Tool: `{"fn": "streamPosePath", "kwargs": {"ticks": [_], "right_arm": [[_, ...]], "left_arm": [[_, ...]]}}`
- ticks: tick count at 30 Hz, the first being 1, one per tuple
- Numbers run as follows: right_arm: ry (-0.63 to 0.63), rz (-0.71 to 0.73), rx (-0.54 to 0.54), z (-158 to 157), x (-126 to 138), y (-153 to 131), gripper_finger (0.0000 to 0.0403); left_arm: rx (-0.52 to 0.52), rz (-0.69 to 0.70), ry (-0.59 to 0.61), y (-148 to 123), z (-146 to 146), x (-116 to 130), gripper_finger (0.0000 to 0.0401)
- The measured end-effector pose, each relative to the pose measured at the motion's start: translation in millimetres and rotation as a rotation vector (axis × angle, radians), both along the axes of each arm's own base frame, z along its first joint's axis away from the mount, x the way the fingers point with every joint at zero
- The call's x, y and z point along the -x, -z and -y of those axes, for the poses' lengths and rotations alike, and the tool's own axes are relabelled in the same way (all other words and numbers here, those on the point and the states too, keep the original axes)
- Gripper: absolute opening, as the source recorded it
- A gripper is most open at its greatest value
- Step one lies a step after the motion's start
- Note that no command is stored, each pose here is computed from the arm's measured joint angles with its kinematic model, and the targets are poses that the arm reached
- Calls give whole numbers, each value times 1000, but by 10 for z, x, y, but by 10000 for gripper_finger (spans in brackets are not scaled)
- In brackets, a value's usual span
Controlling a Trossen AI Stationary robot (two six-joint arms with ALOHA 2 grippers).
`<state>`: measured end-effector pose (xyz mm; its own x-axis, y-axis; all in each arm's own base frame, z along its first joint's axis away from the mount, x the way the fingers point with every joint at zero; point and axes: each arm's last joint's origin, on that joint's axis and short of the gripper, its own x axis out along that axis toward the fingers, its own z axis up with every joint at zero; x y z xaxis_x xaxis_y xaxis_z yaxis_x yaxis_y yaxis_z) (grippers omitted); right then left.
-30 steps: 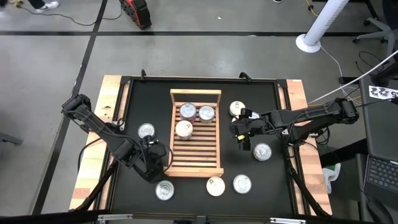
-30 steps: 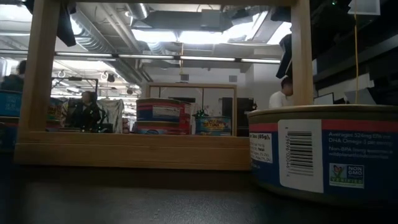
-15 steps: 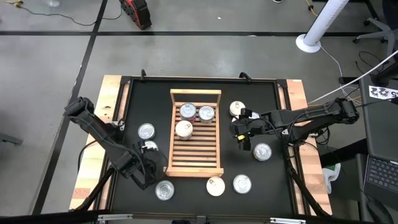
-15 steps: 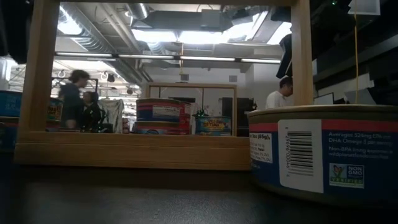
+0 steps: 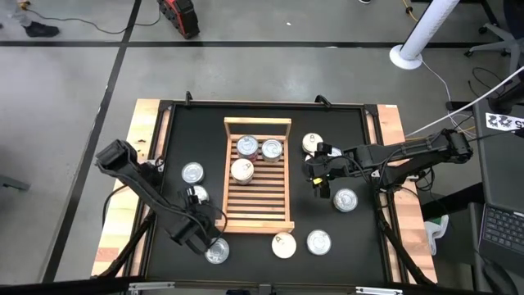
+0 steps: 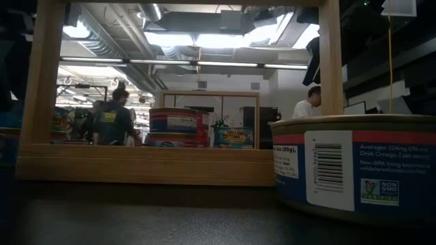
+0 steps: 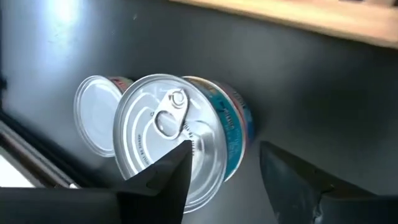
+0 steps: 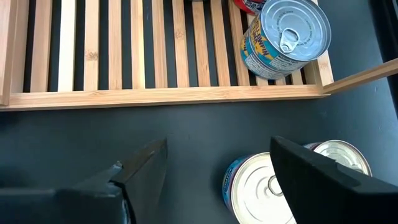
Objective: Stack canned seafood by type on shelf
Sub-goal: Stack the yellow and blue tuna can on top of the other yellow and blue tuna cans on the shelf
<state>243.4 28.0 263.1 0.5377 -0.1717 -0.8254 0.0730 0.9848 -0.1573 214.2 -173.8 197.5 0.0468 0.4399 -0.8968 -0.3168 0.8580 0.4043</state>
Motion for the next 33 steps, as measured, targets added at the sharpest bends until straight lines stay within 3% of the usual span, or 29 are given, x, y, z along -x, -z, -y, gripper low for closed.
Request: {"fn": "streamPosePath", "kwargs": {"ticks": [8,20,33], "right_arm": [[0,0,0,0,0,0,280],[0,0,0,0,0,0,280],[0,0,0,0,0,0,280]], "left_arm": [[-24,-27,15,80,17,-23,136],[-30,-38,42,73,14,-22,7],[26,16,1,-52,-9,10,2]]}}
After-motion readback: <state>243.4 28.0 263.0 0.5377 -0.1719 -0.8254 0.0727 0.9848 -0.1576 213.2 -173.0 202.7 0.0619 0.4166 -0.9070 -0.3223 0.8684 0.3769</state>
